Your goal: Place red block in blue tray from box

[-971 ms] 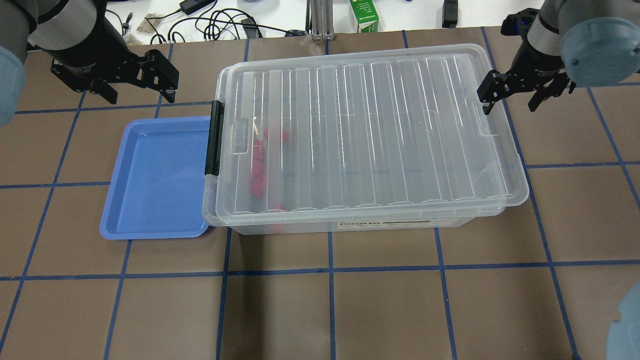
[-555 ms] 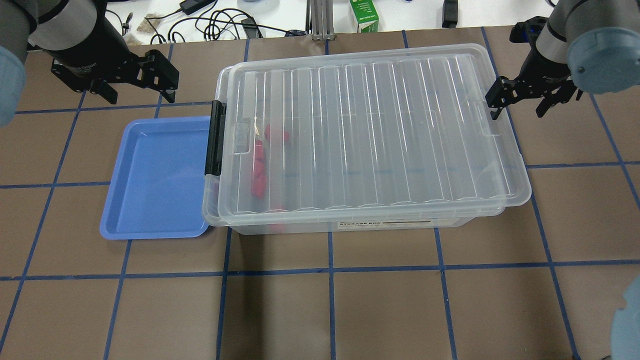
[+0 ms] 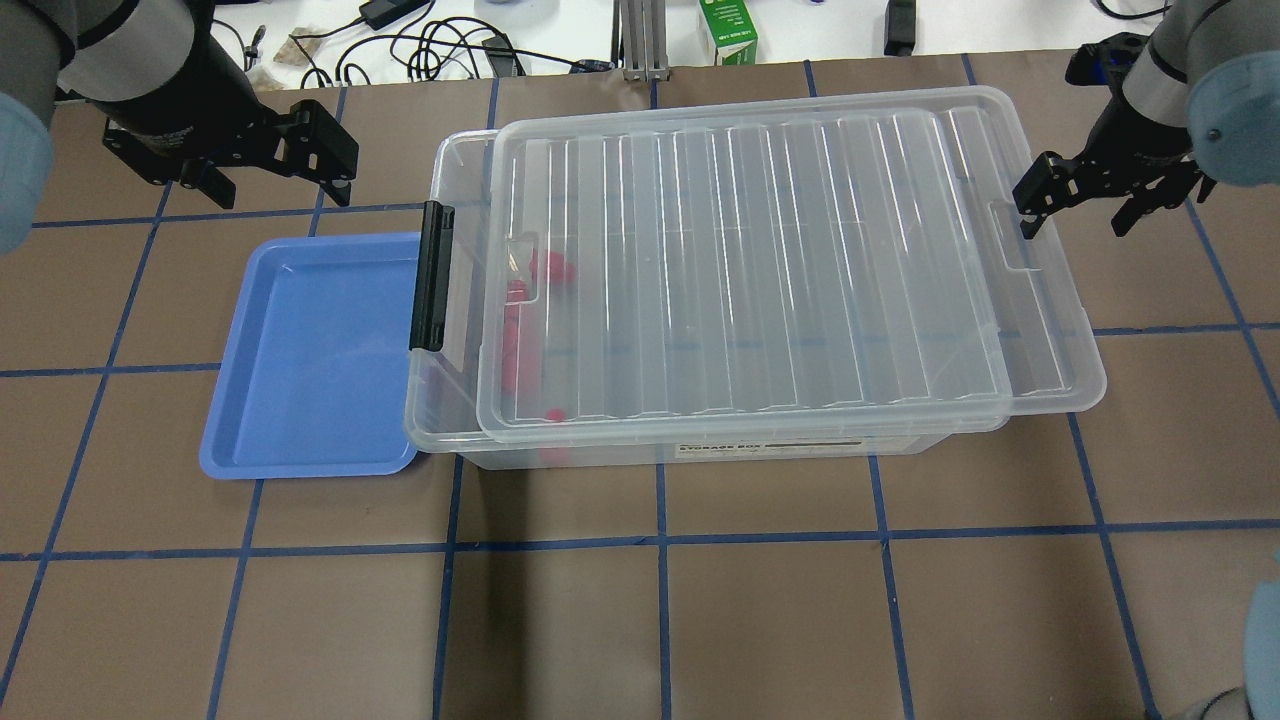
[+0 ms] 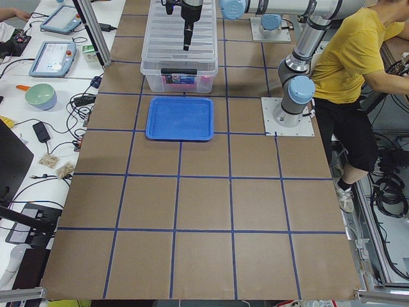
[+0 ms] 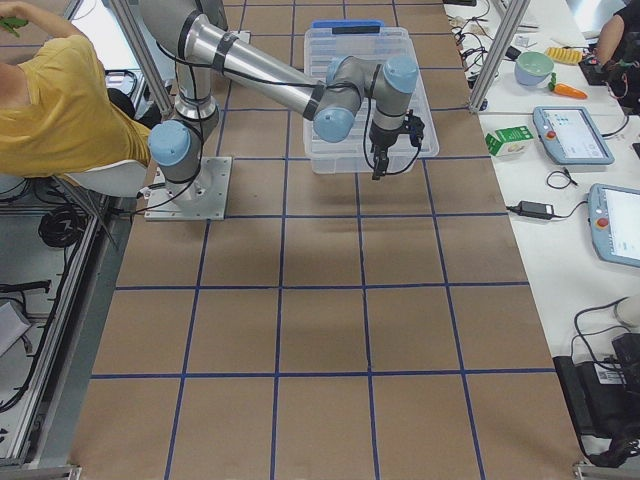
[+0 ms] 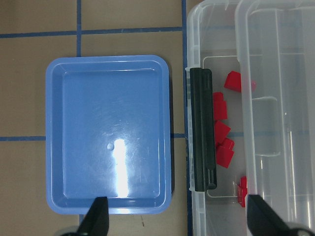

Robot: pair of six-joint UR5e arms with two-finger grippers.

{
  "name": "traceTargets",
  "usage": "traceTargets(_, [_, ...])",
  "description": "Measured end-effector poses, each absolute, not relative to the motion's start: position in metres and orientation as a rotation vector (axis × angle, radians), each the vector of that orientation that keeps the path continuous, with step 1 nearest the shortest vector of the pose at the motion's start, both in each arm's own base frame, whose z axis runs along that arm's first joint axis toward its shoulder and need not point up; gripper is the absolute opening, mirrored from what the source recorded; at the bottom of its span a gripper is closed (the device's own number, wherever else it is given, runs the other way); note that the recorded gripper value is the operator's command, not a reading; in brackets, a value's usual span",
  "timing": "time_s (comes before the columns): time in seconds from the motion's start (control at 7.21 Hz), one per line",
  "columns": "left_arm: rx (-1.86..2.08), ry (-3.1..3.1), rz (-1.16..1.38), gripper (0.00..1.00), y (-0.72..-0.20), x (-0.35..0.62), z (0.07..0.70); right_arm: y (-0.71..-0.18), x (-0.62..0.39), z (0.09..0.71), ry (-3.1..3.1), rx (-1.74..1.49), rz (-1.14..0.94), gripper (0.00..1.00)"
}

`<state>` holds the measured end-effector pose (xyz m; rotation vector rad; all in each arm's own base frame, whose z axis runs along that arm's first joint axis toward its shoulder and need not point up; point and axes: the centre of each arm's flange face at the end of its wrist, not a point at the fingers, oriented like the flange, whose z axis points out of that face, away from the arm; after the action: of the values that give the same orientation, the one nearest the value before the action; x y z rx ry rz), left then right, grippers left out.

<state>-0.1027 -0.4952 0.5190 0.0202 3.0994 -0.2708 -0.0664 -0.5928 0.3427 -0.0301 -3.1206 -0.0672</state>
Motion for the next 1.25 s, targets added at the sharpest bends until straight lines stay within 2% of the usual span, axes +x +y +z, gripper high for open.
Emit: traceTargets(1.25, [0.026,3.099,-0.245,1.00,-0.497,-0.105,0.513,-0.568,-0.191,0.348,-3.118,-0.162,-0.053,1.00])
